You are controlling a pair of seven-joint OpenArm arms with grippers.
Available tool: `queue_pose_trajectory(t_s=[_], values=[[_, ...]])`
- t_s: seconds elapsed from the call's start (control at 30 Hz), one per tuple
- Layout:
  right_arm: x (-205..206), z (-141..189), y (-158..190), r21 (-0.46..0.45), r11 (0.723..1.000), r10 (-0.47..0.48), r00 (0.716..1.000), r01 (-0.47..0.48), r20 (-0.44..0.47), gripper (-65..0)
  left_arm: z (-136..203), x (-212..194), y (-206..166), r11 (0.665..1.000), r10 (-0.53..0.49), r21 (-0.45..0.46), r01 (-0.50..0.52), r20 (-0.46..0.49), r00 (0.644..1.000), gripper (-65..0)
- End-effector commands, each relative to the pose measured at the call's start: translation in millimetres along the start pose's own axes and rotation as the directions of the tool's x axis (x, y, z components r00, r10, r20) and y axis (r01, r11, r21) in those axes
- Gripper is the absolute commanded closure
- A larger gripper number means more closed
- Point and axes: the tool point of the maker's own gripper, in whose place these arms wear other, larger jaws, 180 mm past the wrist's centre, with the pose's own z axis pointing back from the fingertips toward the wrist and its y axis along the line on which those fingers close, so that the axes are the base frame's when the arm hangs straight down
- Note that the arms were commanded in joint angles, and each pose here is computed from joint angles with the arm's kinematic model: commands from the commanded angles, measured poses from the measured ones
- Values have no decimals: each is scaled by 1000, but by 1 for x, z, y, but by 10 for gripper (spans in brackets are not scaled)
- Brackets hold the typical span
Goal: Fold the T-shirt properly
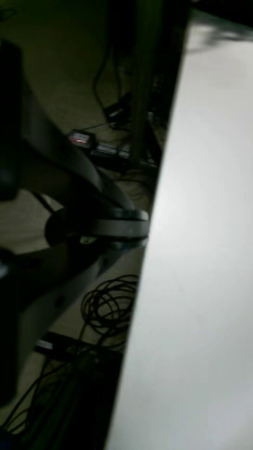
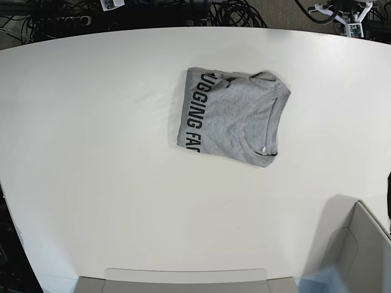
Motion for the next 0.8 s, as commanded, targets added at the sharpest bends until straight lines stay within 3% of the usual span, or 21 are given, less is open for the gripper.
queue_pose_trajectory(t_s=[0.0, 0.2, 0.33, 0.5, 0.77], values=[[-6, 4, 0, 5, 1000, -11, 1000, 11, 4, -4, 5, -2, 6, 1000, 12, 16, -13, 12, 1000, 0], [-61, 16, -21, -64, 994, -92, 996, 93, 13, -4, 9, -63, 24, 992, 116, 52, -114, -32, 993, 0], [-94, 25, -37, -116, 987, -117, 993, 115, -13, -4, 9, -107, 17, 976, 216, 41, -214, -28, 976, 0], [-135, 24, -68, -189, 975, -129, 990, 115, -63, -4, 13, -168, -9, 943, 332, 27, -331, -52, 942, 0], [-181, -4, -100, -178, 974, -169, 971, 139, -166, -4, 4, -219, -83, 896, 434, -57, -441, -107, 895, 0]])
